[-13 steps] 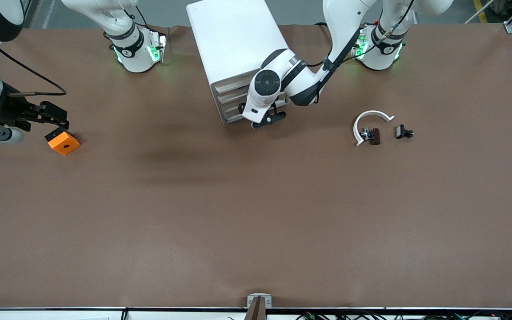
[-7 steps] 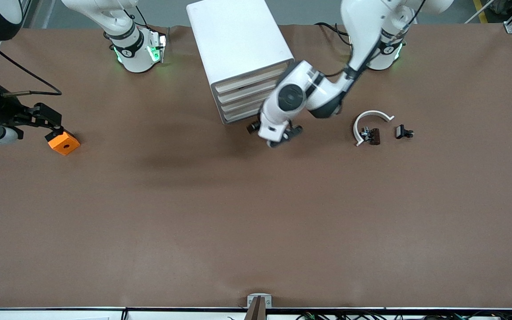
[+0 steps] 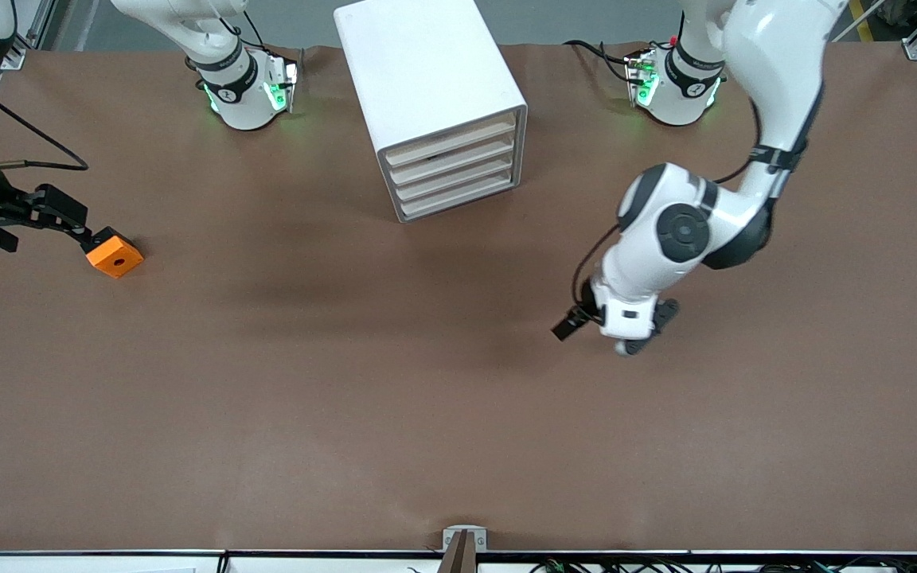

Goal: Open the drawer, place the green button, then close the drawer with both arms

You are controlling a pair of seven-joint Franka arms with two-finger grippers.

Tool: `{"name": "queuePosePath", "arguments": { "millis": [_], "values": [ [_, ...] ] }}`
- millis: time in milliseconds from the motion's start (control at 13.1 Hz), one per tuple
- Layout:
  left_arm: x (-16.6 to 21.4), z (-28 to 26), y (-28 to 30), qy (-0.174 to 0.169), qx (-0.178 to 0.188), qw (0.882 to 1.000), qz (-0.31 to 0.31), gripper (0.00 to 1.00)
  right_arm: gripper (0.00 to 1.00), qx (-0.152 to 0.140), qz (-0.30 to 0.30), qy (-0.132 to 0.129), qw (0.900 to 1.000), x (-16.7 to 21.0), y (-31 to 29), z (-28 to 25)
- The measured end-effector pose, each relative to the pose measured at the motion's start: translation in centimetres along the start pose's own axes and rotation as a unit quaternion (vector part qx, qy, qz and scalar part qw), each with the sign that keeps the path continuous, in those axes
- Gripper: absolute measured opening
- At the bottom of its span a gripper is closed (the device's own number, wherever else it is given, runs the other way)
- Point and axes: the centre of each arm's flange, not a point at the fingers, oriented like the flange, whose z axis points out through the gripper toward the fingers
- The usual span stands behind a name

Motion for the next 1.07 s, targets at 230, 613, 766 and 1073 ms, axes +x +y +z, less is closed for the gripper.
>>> {"name": "queuePosePath", "arguments": {
  "millis": [230,613,766,1073],
  "values": [
    [6.5,-4.6,-2.1,0.036,0.021,0.999,0.023,1.0,1.0,0.0,-0.001,0.0,1.0,0.0,-0.1,0.0],
    [14.7,-13.1,-7.1,0.039,0.059,0.993,0.09,1.0,1.0,-0.001,-0.001,0.003,1.0,0.0,0.0,-0.3],
    [17.1,-16.2,-10.0,0.045,0.062,0.99,0.12,1.0,1.0,-0.001,-0.001,0.004,1.0,0.0,0.0,-0.3],
    [19.2,-22.0,-14.3,0.063,0.069,0.979,0.181,1.0,1.0,-0.001,-0.001,0.004,1.0,0.0,0.0,-0.3]
  ]
}}
